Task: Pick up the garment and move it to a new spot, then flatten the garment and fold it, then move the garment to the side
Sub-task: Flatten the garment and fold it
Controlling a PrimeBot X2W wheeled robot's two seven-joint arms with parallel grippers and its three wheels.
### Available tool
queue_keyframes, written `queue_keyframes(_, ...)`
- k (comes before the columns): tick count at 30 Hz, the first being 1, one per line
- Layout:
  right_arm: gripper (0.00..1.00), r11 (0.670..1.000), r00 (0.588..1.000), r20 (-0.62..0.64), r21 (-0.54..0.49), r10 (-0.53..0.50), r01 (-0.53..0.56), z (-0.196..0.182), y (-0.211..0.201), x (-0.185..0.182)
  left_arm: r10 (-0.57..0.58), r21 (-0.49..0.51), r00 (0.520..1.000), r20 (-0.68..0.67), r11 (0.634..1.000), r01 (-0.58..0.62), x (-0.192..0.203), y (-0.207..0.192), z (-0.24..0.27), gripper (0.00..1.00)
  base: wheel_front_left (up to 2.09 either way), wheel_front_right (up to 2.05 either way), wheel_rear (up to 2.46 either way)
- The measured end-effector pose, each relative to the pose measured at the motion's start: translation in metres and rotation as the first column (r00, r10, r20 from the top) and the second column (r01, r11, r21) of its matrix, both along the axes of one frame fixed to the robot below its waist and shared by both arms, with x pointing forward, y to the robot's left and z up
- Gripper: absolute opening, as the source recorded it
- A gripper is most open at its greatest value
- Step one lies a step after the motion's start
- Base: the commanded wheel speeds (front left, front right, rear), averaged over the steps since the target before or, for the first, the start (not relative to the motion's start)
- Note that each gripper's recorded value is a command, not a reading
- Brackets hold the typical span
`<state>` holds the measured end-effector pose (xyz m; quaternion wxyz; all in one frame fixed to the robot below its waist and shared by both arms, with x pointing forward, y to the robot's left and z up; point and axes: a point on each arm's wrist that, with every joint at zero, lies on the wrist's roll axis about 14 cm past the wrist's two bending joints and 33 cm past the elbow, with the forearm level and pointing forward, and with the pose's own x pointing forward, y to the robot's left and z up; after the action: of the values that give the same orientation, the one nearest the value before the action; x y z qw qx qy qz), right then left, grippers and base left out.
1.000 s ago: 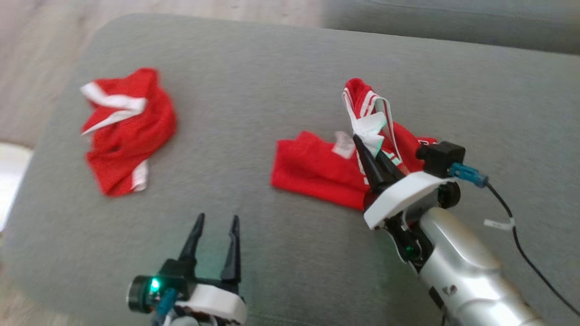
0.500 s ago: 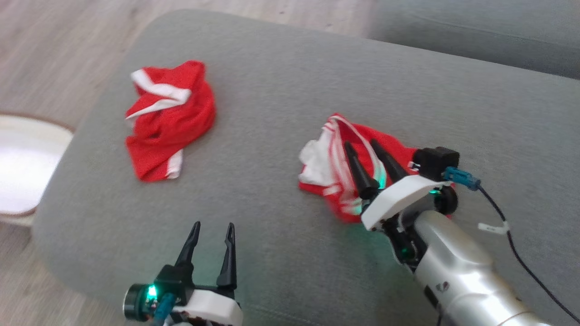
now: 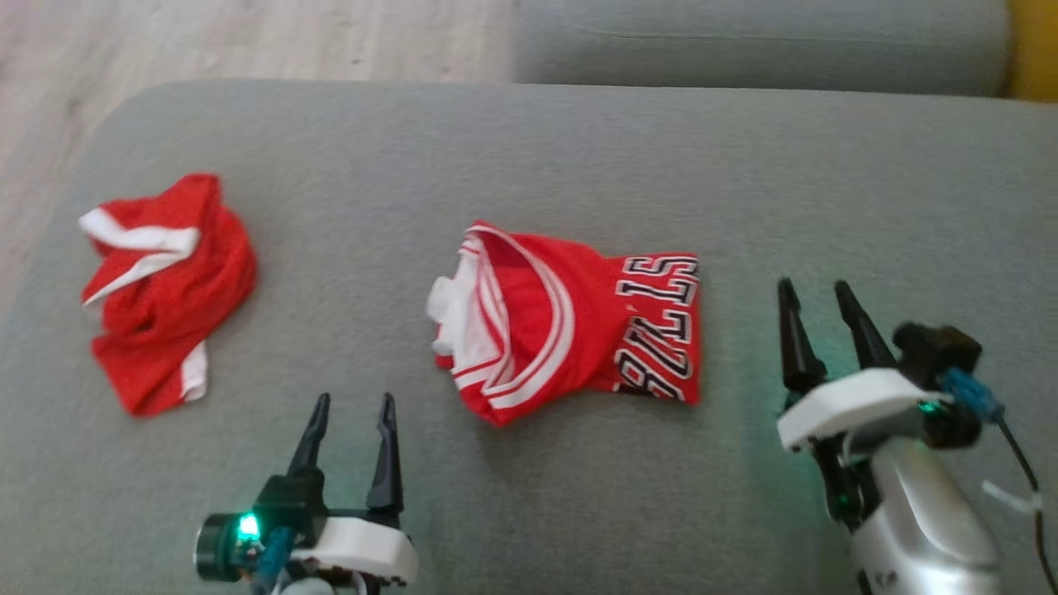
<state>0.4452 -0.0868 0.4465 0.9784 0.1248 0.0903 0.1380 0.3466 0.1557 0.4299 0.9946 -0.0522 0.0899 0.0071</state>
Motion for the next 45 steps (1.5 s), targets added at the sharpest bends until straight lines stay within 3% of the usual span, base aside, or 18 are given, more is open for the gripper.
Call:
queue_keyframes(6, 1.00, 0.991, 0.993, 0.024, -0.062, -0.115, 0.117, 0.000, -0.047, -0.019, -0.054, 0.042, 0.998, 0.019, 0.998, 0.054, 0.011, -0.013, 0.004, 1.00, 0.00, 0.00, 0.00)
queue_keyframes(17, 1.00, 0.980, 0.983, -0.003, -0.080, -0.186, 0.185, -0.012, -0.074, -0.063, -0.054, 0.045, 0.999, -0.006, 0.998, 0.054, -0.001, -0.013, -0.004, 1.00, 0.00, 0.00, 0.00)
queue_keyframes(25, 1.00, 0.980, 0.983, 0.010, -0.073, -0.185, 0.186, -0.007, -0.073, -0.063, -0.055, 0.044, 0.998, 0.003, 0.998, 0.055, 0.000, -0.013, -0.002, 1.00, 0.00, 0.00, 0.00)
queue_keyframes(31, 1.00, 0.995, 0.995, 0.009, -0.039, -0.096, 0.097, -0.006, -0.040, -0.054, -0.038, 0.040, 0.999, -0.010, 0.998, 0.038, -0.005, -0.008, -0.005, 1.00, 0.00, 0.00, 0.00)
queue_keyframes(32, 0.66, 0.997, 0.997, 0.011, -0.030, -0.076, 0.077, -0.004, -0.033, -0.052, -0.035, 0.034, 0.999, -0.014, 0.999, 0.035, -0.006, -0.008, -0.007, 1.00, 0.00, 0.00, 0.00)
queue_keyframes(33, 0.13, 0.998, 0.999, 0.013, -0.022, -0.052, 0.052, -0.003, -0.024, -0.049, -0.034, 0.031, 0.999, -0.018, 0.999, 0.035, -0.007, -0.007, -0.008, 1.00, 0.00, 0.00, 0.00)
queue_keyframes(34, 0.00, 1.000, 1.000, 0.017, -0.016, -0.024, 0.024, -0.001, -0.014, -0.046, -0.033, 0.029, 0.999, -0.022, 0.999, 0.033, -0.008, -0.006, -0.009, 1.00, 0.00, 0.00, 0.00)
queue_keyframes(41, 0.00, 0.975, 0.972, 0.074, 0.007, 0.222, -0.223, 0.021, 0.072, -0.025, 0.017, 0.020, 0.999, -0.041, 1.000, -0.017, -0.017, 0.008, -0.014, 1.00, 0.00, 0.00, 0.00)
queue_keyframes(45, 0.00, 0.951, 0.950, 0.036, 0.001, 0.310, -0.310, 0.009, 0.102, -0.025, 0.065, 0.018, 0.997, -0.051, 0.998, -0.064, -0.024, 0.022, -0.016, 1.00, 0.00, 0.00, 0.00)
